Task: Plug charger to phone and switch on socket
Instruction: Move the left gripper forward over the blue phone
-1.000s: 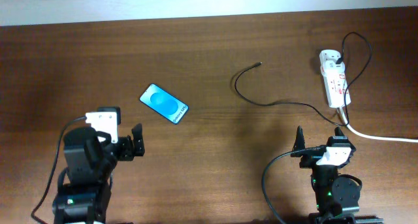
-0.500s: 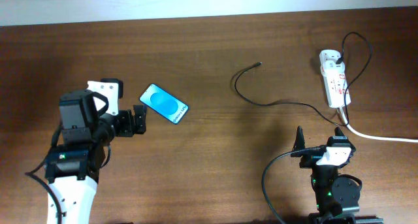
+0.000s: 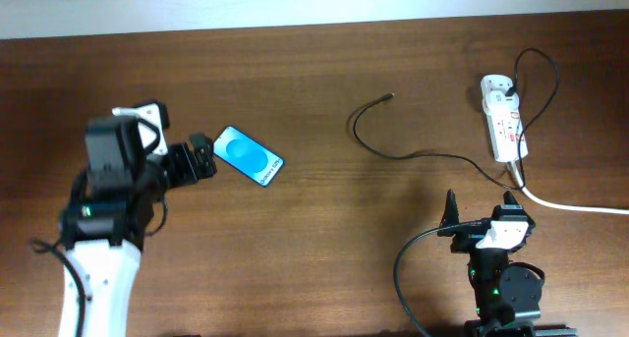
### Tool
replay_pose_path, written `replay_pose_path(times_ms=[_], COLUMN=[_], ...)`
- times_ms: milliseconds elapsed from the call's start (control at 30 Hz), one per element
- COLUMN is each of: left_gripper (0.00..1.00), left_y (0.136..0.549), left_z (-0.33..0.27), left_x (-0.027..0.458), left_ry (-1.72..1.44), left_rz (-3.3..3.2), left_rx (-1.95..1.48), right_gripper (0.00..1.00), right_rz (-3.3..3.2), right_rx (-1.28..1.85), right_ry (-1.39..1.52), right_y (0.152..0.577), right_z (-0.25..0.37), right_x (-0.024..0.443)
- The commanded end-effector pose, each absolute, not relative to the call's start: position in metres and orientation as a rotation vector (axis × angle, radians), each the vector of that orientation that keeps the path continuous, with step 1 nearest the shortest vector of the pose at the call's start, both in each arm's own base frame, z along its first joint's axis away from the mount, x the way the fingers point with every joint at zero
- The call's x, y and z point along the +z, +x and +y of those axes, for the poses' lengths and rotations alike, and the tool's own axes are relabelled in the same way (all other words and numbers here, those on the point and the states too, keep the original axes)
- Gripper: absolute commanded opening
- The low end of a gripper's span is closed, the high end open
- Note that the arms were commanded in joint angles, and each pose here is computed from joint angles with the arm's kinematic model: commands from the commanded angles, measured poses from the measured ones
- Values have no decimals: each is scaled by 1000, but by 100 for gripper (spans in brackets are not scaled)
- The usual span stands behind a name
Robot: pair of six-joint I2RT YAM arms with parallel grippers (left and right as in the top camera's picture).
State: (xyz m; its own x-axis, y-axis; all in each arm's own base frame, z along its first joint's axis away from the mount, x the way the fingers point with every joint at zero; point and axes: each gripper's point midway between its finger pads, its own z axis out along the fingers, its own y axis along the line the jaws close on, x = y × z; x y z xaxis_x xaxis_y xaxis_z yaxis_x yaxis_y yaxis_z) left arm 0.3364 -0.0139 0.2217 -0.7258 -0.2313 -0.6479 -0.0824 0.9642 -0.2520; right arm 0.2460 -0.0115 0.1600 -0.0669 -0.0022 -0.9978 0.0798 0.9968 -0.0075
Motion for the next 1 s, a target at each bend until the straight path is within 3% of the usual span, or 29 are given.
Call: replay_pose_path(times_ms=[0,167,367,533,667,967], left_gripper=[99,99,99,99,99,99], left_y=[360,385,418,418,414,410], left_z=[-12,-36,-68,-84,-72,-90], left_x=[249,235,195,189,173,97], left_ry=[-410,-645,-669,-618,-957,-1172], left_rz=[2383,2512,2629,2674,2632,2788], left_rx=[-177,-196,-211,-304,-236,-201], right_gripper=[99,98,98,98,98,98], right_rz=[1643,1643,1643,1643,1643,1643], right_rx=[-66,-66,-66,-66,-66,-66], right_ry=[53,53,53,53,53,53], right_y=[246,246,246,246,246,246], right_z=[-11,-11,-11,-11,-11,-11], right_x=[157,157,157,157,157,157])
